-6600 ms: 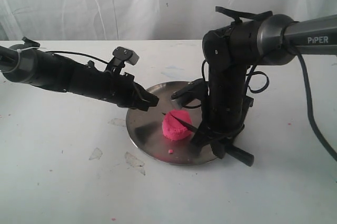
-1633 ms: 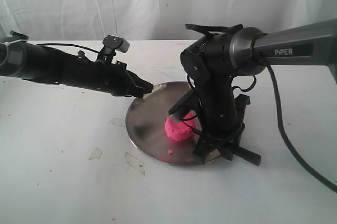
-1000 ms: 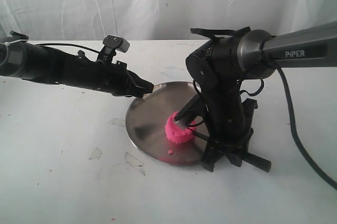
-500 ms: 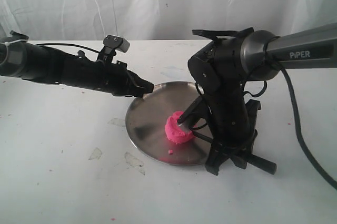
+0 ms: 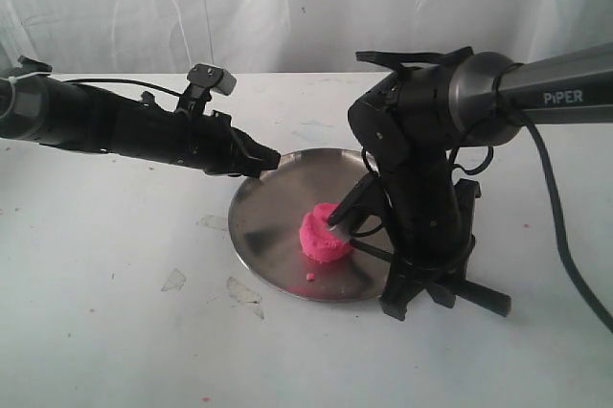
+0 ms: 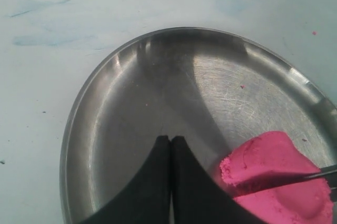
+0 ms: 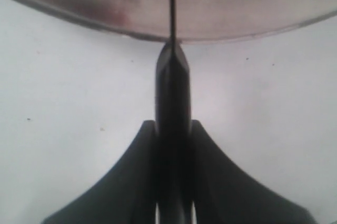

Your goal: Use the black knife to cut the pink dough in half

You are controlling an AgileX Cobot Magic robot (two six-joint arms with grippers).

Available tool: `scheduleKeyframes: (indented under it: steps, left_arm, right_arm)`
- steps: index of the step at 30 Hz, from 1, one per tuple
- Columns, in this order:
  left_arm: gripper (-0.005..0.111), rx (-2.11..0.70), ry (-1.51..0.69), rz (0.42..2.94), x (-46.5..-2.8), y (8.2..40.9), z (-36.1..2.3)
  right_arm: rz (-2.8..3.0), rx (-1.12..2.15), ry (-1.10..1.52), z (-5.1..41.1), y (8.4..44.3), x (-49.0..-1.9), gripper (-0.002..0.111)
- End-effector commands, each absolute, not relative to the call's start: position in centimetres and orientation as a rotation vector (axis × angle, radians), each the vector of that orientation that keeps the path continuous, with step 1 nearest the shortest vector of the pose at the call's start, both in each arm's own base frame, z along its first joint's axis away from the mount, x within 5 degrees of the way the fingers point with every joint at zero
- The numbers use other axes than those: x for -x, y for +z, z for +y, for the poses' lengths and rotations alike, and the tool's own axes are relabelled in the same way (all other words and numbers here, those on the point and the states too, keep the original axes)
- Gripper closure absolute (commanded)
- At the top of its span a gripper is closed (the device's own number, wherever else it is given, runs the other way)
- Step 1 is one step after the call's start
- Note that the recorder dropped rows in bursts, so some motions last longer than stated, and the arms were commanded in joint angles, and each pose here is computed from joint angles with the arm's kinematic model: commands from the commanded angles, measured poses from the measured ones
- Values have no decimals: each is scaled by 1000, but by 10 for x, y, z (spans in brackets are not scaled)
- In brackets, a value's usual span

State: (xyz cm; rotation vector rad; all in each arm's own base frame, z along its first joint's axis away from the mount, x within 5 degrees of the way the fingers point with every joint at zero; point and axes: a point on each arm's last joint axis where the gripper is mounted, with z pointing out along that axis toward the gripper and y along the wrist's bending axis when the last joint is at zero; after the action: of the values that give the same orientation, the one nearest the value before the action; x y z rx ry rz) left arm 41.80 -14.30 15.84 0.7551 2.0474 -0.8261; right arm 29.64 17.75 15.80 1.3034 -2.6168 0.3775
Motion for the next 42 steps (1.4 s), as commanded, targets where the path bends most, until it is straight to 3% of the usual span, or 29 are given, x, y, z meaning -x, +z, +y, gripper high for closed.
scheduleKeyframes:
  steps: [1,7,12,21,30,42]
  left_arm:
    - [107,-734,-857,2033,-417,163,-143]
    - [107,-734,-857,2033,-417,163,-143]
    - [107,-734,-857,2033,-417,163,-143]
    - [107,-734,-857,2033,-417,163,-143]
    - [107,-727,-859,2033,-417,164,-143]
    - [107,-726,-862,2031,-417,164,-143]
  right_arm:
    - [-2602,-1314,329,178,160,-293,108]
    - [-2576,-1350,232,183,159,-290,108]
    - [-2606,-1320,480,172,162,-299,108]
    - [-2617,-1314,659,164,165,-307,108]
    - [-2625,-1297,593,167,164,-304,108]
    - [-2582,-1342,250,182,159,-290,108]
